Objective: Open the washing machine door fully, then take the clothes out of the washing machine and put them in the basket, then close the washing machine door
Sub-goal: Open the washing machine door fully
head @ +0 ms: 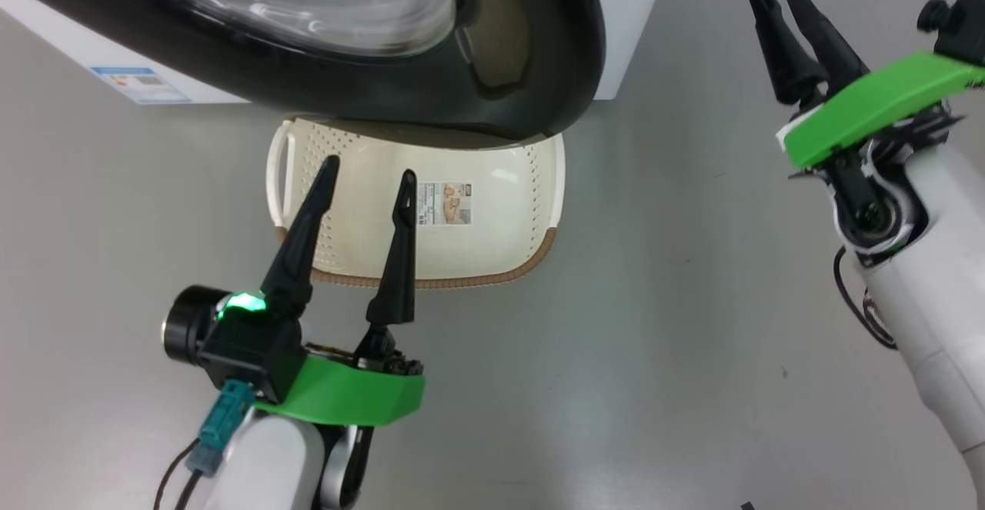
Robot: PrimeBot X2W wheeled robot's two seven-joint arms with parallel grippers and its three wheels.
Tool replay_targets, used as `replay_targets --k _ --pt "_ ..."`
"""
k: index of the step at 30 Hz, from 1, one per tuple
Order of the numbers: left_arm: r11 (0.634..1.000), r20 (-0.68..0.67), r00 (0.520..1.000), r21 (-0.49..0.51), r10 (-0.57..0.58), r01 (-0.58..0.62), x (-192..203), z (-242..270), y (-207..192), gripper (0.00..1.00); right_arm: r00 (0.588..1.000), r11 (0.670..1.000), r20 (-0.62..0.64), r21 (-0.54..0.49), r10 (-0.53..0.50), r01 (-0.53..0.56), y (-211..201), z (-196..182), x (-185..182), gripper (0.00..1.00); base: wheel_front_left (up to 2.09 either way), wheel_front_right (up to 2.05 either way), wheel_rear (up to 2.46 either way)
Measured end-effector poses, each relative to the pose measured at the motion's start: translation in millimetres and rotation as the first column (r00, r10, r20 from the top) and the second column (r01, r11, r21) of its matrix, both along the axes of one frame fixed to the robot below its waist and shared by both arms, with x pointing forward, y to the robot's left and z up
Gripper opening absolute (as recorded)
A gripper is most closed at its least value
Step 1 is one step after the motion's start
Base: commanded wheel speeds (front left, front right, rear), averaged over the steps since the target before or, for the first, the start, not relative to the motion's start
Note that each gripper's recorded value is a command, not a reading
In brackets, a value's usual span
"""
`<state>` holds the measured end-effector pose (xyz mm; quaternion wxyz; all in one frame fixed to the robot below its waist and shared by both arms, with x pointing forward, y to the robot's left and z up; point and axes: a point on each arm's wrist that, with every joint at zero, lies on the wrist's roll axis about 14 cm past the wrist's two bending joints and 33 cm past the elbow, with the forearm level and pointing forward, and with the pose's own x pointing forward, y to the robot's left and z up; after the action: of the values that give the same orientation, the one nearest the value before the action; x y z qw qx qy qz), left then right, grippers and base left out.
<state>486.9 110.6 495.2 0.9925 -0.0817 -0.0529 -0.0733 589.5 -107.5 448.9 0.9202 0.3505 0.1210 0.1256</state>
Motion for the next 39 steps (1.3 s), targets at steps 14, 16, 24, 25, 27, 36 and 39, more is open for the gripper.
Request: replay_targets --k 14,16,24,25,27,36,39 --pt "1.000 0.014 1.000 0.002 0.013 -0.013 4 5 -2 1.00 0.987 0.955 0.164 -0.294 0.006 0.043 -22 -1 -27 1.00 0.00 0.00 0.00" --pt "1.000 0.015 1.000 0.006 0.017 -0.018 4 5 -1 1.00 0.979 0.935 0.205 -0.351 0.018 0.057 -26 5 -29 1.00 0.00 0.00 0.00" --pt "0.999 0.018 0.999 0.006 0.036 -0.036 4 6 1 1.00 0.957 0.897 0.289 -0.418 -0.020 0.145 -31 13 -52 1.00 0.00 0.00 0.00" --pt "0.999 0.017 0.999 0.006 0.036 -0.036 4 6 1 1.00 0.953 0.890 0.303 -0.427 -0.024 0.158 -32 15 -54 1.00 0.00 0.00 0.00" --pt "0.999 0.016 0.999 0.006 0.042 -0.042 4 5 2 1.00 0.941 0.877 0.337 -0.443 -0.027 0.183 -34 23 -58 1.00 0.00 0.00 0.00" --pt "0.999 0.005 0.999 0.003 0.049 -0.049 4 1 4 1.00 0.925 0.852 0.380 -0.477 -0.021 0.215 -31 29 -79 1.00 0.00 0.00 0.00" --pt "0.999 0.003 0.999 0.002 0.050 -0.050 5 -1 4 1.00 0.928 0.846 0.373 -0.489 -0.019 0.214 -30 26 -84 1.00 0.00 0.00 0.00"
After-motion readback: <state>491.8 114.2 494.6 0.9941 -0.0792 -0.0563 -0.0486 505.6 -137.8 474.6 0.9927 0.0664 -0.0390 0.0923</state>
